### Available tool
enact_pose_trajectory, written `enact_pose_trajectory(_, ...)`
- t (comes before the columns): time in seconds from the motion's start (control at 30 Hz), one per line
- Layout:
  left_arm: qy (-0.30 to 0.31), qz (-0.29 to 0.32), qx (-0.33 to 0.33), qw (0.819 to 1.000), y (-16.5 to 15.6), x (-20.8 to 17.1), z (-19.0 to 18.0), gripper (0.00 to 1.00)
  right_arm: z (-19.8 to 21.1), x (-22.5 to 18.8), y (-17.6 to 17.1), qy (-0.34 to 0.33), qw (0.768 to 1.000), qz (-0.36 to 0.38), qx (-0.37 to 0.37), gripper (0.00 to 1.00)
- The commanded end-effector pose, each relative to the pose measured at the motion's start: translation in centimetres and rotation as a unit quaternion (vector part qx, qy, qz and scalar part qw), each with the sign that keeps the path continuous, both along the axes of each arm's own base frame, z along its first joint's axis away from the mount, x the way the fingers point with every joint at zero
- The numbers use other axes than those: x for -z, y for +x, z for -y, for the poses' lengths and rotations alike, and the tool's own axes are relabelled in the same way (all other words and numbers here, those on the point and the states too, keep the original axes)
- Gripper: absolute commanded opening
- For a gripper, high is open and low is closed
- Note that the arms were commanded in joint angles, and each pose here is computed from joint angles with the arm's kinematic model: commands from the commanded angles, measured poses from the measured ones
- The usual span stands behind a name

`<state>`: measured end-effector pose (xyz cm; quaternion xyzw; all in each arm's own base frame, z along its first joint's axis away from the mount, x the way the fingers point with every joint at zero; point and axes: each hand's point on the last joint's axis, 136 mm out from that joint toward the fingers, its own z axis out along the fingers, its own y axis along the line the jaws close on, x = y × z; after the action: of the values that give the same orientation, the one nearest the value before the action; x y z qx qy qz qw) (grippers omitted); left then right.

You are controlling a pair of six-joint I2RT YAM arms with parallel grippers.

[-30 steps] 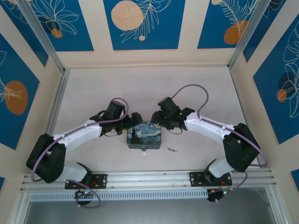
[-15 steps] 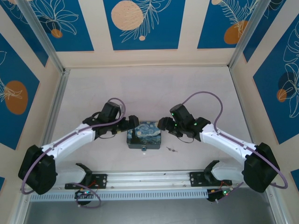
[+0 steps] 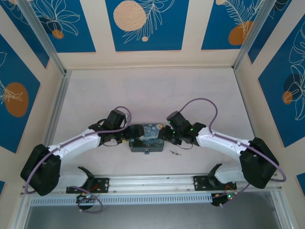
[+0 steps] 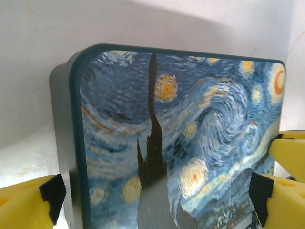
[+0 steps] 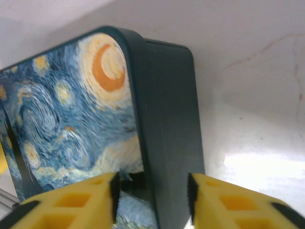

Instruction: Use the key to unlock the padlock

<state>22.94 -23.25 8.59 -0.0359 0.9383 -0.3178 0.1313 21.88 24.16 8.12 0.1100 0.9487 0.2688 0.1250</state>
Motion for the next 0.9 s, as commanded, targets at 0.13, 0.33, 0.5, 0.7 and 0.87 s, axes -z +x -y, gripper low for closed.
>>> enact_pose_trajectory(0.13, -0.019, 0.023, 0.012, 0.999, 3.2, -1.9, 2.9, 1.00, -0.4, -1.7, 3.4, 0.013, 1.000, 0.010, 0.014, 0.39)
enact_pose_trajectory(0.33, -0.015, 0.028, 0.018, 0.999, 6.0, -2.1, 5.0, 1.00, 0.2, -1.7, 6.2, 0.015, 0.999, 0.006, 0.030, 0.38)
enact_pose_trajectory(0.5, -0.008, 0.034, 0.018, 0.999, 7.9, -2.2, 5.9, 1.00, 0.3, -1.8, 8.3, 0.021, 0.999, 0.002, 0.038, 0.38)
enact_pose_trajectory(0.7, 0.004, 0.029, 0.013, 1.000, 8.5, -1.4, 5.9, 1.00, 0.3, -1.5, 9.1, 0.032, 0.998, -0.005, 0.045, 0.41)
enact_pose_trajectory(0.87, 0.013, 0.029, -0.004, 0.999, 8.8, -1.1, 5.0, 1.00, 0.4, -2.3, 9.3, 0.040, 0.998, 0.004, 0.043, 0.65)
